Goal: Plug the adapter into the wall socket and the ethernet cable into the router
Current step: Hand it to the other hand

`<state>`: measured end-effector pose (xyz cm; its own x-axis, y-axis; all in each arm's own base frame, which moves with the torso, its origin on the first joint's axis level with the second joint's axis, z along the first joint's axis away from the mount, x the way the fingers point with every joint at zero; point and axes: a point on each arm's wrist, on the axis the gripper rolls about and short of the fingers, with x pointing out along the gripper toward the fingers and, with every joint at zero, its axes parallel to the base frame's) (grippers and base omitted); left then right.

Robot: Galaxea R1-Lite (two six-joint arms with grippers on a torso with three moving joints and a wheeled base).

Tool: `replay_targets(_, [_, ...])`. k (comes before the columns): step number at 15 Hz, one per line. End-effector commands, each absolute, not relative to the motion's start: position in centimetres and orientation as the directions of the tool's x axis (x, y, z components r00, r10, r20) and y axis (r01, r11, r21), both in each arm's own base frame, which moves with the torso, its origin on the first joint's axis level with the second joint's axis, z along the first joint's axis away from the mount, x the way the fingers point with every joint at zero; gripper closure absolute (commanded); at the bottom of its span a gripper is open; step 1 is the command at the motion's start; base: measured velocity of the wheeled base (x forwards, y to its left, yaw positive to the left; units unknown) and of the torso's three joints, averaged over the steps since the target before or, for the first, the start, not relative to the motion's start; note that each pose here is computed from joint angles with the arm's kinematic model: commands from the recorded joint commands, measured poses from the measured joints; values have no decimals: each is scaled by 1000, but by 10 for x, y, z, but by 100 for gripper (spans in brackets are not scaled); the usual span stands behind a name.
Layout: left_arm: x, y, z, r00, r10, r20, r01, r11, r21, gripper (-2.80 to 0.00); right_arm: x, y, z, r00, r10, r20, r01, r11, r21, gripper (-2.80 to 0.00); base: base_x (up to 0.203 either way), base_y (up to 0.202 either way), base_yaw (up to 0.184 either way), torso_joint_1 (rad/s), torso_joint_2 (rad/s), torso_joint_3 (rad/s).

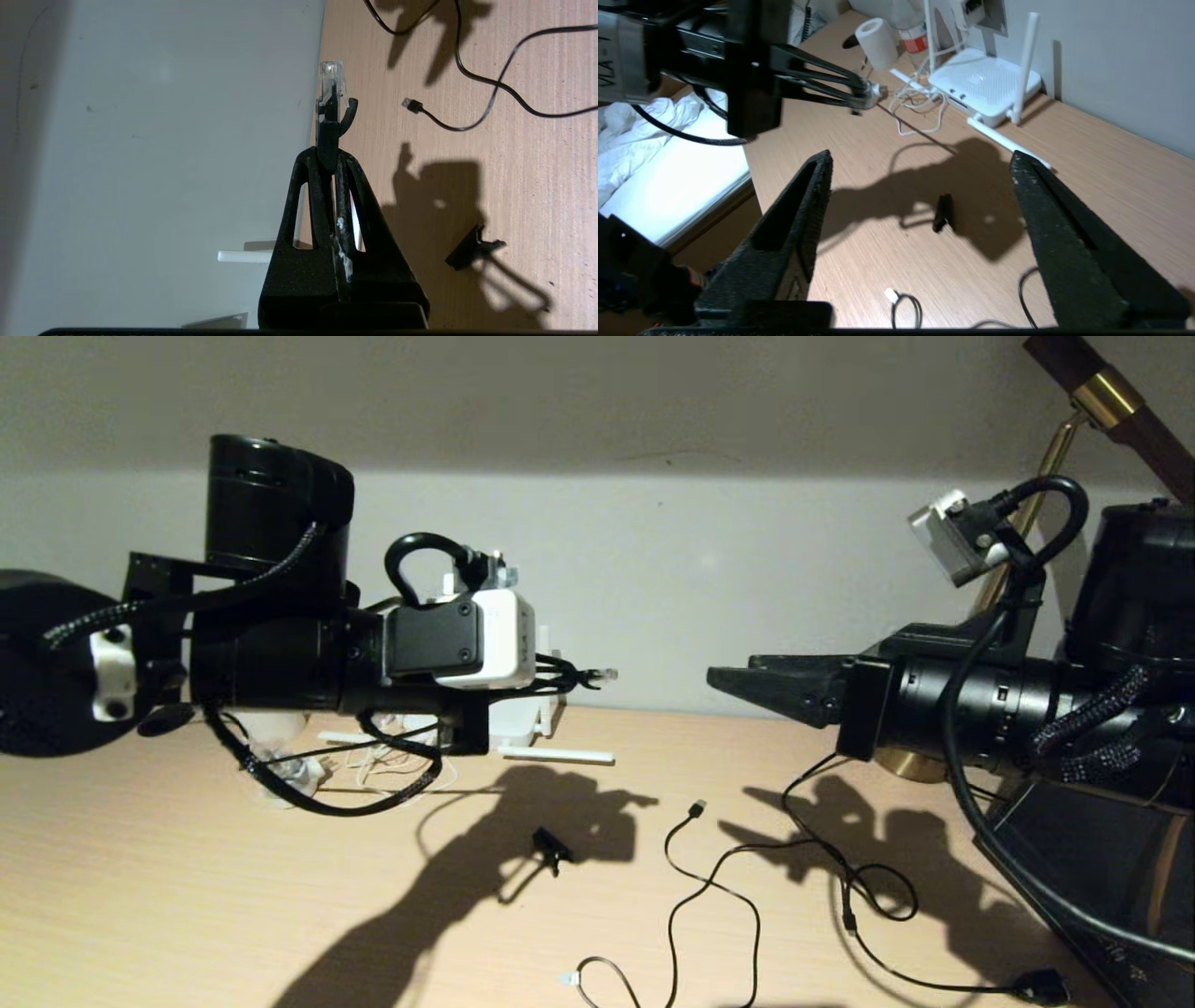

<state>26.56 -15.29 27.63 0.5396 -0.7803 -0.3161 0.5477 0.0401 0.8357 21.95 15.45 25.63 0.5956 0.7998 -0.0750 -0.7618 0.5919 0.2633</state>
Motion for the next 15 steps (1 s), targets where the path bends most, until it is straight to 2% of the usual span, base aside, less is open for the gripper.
replay_targets(1, [268,-159,283,534,-793,-293,524,38,851,0,218,171,262,624,779,-57,-748,617,244,-280,0,0,0,0,0,0])
replay_targets(8, [266,-197,298,501,-829,-247,469,21,883,0,217,173,273,661,750,-20,-728,648,224,-280,0,0,0,0,0,0])
replay_targets(15, [268,-209,302,499,-836,-227,446,24,895,0,216,172,276,678,735,-7,-718,665,207,-280,0,0,0,0,0,0])
